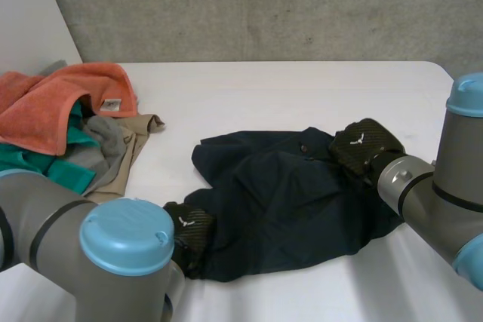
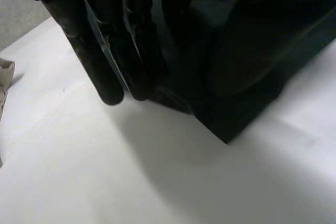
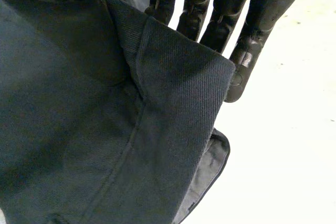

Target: Fold the laundry.

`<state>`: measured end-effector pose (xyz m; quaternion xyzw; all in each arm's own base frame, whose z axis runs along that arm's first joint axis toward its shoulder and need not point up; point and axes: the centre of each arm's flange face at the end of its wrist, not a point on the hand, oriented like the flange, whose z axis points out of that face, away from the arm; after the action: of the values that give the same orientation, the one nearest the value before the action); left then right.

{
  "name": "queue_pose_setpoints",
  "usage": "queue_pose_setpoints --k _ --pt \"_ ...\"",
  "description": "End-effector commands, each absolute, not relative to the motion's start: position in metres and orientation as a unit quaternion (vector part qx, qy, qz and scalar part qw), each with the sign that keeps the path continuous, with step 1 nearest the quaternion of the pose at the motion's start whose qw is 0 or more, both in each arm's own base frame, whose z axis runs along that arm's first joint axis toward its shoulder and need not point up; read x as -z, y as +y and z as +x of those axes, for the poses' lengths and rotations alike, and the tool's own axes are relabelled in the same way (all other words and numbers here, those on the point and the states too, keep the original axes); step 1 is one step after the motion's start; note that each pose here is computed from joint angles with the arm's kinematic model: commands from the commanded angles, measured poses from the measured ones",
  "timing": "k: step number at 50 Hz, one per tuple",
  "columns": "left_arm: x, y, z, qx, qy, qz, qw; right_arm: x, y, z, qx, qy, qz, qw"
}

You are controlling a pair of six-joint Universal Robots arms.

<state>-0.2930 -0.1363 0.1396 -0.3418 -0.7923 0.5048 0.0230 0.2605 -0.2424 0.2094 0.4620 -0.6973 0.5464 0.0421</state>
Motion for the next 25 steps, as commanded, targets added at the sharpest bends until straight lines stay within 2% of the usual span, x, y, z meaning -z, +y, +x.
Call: queue_pose_setpoints --k 1,3,7,8,10,11,14,15,19,25 --pt "-0.149 -0.149 -0.31 -0.541 -0.773 -0.33 0.029 -0.226 -0.25 0.256 -0.581 -0.693 0.424 0.036" --pt "-0.161 -0.155 -0.315 -0.561 -0.763 -0.32 0.031 -0.235 -0.254 0.255 -0.599 -0.683 0.416 0.041" --pt "-0.224 -0.173 -0.324 -0.645 -0.712 -0.274 0.042 -0.275 -0.263 0.258 -0.669 -0.632 0.389 0.049" --pt "-0.254 -0.182 -0.324 -0.683 -0.684 -0.252 0.043 -0.284 -0.263 0.258 -0.682 -0.62 0.385 0.05" --pt "-0.283 -0.192 -0.32 -0.719 -0.654 -0.23 0.037 -0.303 -0.264 0.259 -0.709 -0.596 0.373 0.055" --pt "-0.311 -0.201 -0.315 -0.754 -0.622 -0.208 0.027 -0.323 -0.263 0.259 -0.736 -0.57 0.36 0.058" --pt "-0.353 -0.209 -0.306 -0.805 -0.566 -0.177 0.009 -0.35 -0.262 0.259 -0.772 -0.532 0.342 0.065" --pt "-0.377 -0.209 -0.302 -0.833 -0.53 -0.158 0.002 -0.367 -0.261 0.258 -0.792 -0.51 0.329 0.068" --pt "-0.423 -0.2 -0.296 -0.882 -0.456 -0.12 -0.007 -0.399 -0.258 0.257 -0.825 -0.473 0.302 0.066" --pt "-0.449 -0.187 -0.295 -0.9 -0.422 -0.105 0.005 -0.45 -0.241 0.247 -0.868 -0.425 0.252 0.048"
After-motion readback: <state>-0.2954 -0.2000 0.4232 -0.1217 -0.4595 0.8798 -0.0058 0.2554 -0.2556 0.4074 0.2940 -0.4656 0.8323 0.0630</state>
